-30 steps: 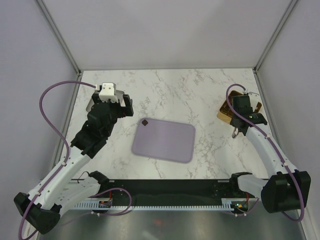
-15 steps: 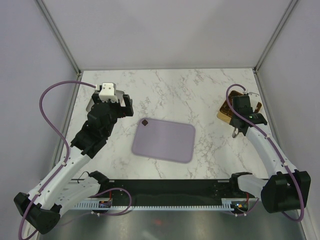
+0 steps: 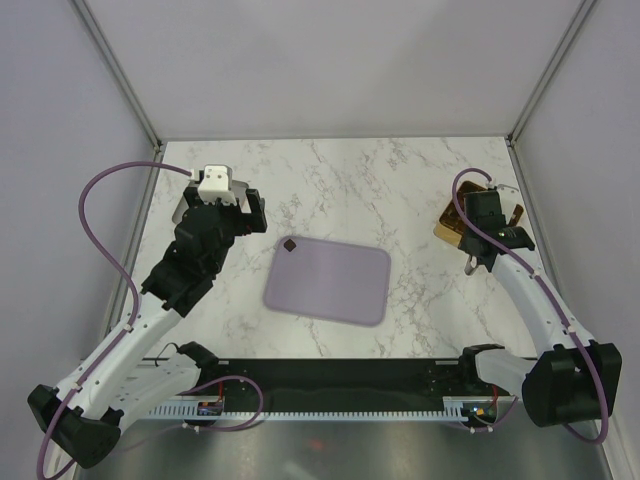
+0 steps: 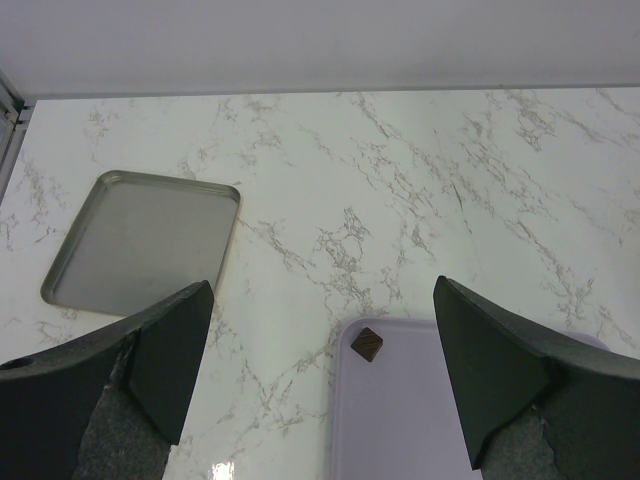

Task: Pack the chocolate

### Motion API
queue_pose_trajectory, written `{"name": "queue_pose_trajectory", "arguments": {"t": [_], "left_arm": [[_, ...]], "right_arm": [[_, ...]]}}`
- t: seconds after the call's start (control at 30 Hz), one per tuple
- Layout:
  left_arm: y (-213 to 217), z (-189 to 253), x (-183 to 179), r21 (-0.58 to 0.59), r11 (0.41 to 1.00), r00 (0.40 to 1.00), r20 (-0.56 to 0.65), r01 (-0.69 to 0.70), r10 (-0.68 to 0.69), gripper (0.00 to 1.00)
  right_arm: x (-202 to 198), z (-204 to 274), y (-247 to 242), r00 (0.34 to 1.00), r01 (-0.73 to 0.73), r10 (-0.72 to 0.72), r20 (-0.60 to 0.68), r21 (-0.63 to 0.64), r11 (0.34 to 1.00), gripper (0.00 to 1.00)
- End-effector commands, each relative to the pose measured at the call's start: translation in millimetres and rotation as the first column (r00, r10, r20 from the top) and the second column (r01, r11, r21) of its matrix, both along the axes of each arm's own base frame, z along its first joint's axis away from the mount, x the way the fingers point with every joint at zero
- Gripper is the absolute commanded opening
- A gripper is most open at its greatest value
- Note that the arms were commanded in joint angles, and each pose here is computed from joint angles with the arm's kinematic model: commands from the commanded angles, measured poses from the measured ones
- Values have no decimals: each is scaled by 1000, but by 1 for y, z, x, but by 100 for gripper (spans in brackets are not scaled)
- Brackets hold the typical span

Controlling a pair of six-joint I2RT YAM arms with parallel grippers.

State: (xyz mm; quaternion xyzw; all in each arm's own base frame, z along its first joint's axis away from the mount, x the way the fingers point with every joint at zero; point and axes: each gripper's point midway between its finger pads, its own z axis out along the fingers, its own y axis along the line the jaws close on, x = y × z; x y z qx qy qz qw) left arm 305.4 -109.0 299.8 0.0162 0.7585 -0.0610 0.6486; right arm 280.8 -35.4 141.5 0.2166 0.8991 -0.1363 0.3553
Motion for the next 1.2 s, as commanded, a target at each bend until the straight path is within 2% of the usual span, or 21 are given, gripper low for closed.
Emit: {"name": "queue_pose_trajectory", "arguments": {"t": [0.0,0.33,0.5,0.63,0.8,0.9,1.07,1.17], "left_arm": [[4,18,0,2,1000,999,46,-8,8,100],[4,18,-1,1,1000,999,47,-8,8,100],[4,18,0,0,1000,999,45,-7,7,100],[4,18,0,2,1000,999,45,-10,10,100],[6,17,0,7,1000,999,44,-18,18,100],[5,17,1,7,1000,999,44,-18,18,100],[5,16,1,9,1000,999,42,-18,18,100],[6,17,1,7,1000,999,44,-20,20,100]], "right_arm": [[5,12,-3,998,11,-11,59,-5,1000,47],[11,31,8,993,-32,30,115,20,999,48],[20,54,45,970,-168,162,181,16,986,47],[28,55,105,908,-378,355,222,67,923,47],[18,47,183,785,-605,568,247,110,789,47],[16,47,200,762,-632,595,255,92,770,47],[19,49,201,773,-616,579,258,88,783,45],[14,43,221,720,-688,649,246,133,713,45]]}}
